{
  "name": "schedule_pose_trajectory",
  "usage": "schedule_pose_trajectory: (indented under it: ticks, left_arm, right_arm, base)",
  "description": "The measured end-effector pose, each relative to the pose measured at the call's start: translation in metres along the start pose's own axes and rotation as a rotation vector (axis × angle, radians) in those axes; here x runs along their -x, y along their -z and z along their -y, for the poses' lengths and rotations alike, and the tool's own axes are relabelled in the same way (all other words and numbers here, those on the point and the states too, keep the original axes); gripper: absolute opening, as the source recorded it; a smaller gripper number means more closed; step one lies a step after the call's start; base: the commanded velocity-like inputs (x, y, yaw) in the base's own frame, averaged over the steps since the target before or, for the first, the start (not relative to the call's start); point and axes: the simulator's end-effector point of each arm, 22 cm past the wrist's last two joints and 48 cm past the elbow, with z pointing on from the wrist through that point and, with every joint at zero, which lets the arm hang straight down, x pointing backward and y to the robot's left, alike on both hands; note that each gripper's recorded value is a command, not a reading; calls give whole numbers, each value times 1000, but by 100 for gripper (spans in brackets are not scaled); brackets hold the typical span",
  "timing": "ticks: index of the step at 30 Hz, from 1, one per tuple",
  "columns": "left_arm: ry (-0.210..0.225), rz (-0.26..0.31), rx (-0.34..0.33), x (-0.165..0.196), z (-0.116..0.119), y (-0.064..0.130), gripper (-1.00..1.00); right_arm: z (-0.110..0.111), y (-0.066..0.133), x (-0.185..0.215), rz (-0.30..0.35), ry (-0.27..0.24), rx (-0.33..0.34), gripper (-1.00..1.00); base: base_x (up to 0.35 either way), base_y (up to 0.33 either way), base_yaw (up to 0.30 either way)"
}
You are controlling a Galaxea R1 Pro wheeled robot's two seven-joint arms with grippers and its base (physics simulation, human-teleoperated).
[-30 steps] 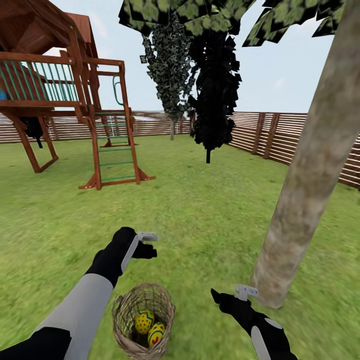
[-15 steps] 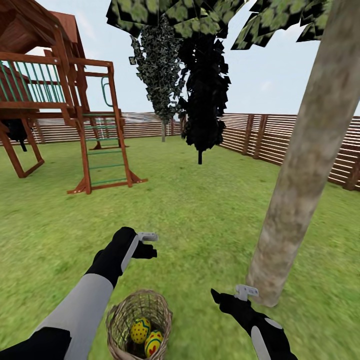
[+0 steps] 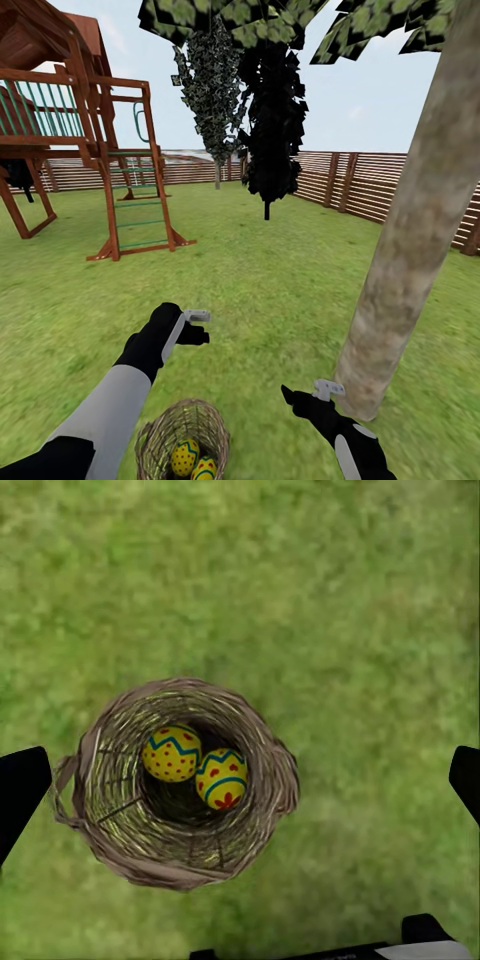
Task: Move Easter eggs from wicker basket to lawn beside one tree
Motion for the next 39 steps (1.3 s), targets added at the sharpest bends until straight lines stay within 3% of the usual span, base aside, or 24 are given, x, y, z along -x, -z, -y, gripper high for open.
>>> schedule_pose_trajectory:
  ticks: [21, 39]
  left_arm:
    - [5, 0, -2, 0, 0, 0, 100]
    - [3, -11, 4, -3, -3, -17, 100]
  right_arm:
    - [0, 0, 0, 0, 0, 0, 100]
    - [5, -13, -4, 1, 0, 0, 100]
  base:
    - [30, -4, 0]
    - [0, 0, 0]
